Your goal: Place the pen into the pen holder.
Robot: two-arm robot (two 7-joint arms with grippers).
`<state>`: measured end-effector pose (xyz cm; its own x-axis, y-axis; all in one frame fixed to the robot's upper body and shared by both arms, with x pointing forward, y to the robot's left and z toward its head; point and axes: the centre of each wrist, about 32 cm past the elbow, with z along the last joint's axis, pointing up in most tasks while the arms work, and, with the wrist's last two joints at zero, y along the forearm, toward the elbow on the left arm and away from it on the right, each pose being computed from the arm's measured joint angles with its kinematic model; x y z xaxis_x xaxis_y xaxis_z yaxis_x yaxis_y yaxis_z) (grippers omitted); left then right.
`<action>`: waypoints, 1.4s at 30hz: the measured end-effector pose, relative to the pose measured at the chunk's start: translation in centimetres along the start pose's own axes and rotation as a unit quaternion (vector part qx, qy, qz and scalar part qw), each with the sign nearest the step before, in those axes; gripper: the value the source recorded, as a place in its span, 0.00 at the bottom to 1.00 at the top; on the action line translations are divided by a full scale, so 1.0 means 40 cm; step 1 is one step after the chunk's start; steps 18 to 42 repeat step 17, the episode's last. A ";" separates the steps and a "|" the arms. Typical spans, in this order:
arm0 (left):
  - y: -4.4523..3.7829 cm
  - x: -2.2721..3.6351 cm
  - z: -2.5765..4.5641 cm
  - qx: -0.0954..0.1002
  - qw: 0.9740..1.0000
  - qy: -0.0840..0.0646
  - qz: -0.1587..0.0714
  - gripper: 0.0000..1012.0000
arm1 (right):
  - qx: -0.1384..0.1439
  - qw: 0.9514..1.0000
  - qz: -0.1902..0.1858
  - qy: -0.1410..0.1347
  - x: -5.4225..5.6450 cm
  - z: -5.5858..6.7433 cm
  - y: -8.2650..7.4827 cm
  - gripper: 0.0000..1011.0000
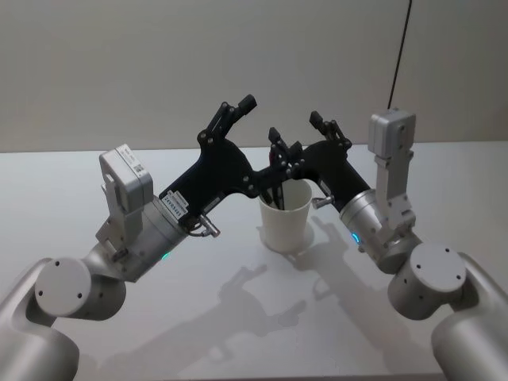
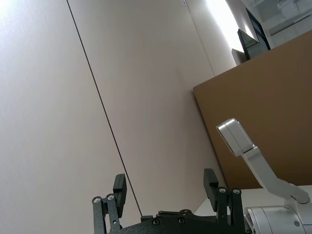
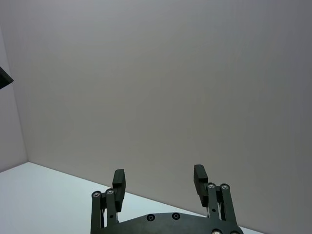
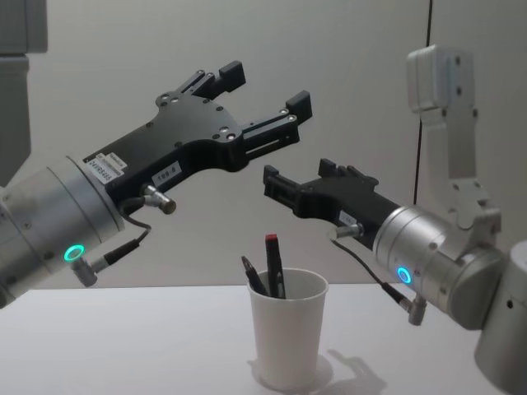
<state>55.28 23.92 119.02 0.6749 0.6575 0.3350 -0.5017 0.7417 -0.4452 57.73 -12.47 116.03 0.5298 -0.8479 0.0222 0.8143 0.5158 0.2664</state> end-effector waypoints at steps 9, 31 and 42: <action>0.000 0.000 0.000 0.000 1.000 0.000 0.000 0.99 | -0.003 1.000 0.001 -0.001 -0.001 -0.005 0.001 0.99; 0.000 0.000 0.000 0.000 1.000 0.000 0.000 0.99 | -0.004 1.000 0.001 -0.001 -0.001 -0.006 0.001 0.99; 0.000 0.000 0.000 0.000 1.000 0.000 0.000 0.99 | -0.004 1.000 0.001 -0.001 -0.001 -0.006 0.001 0.99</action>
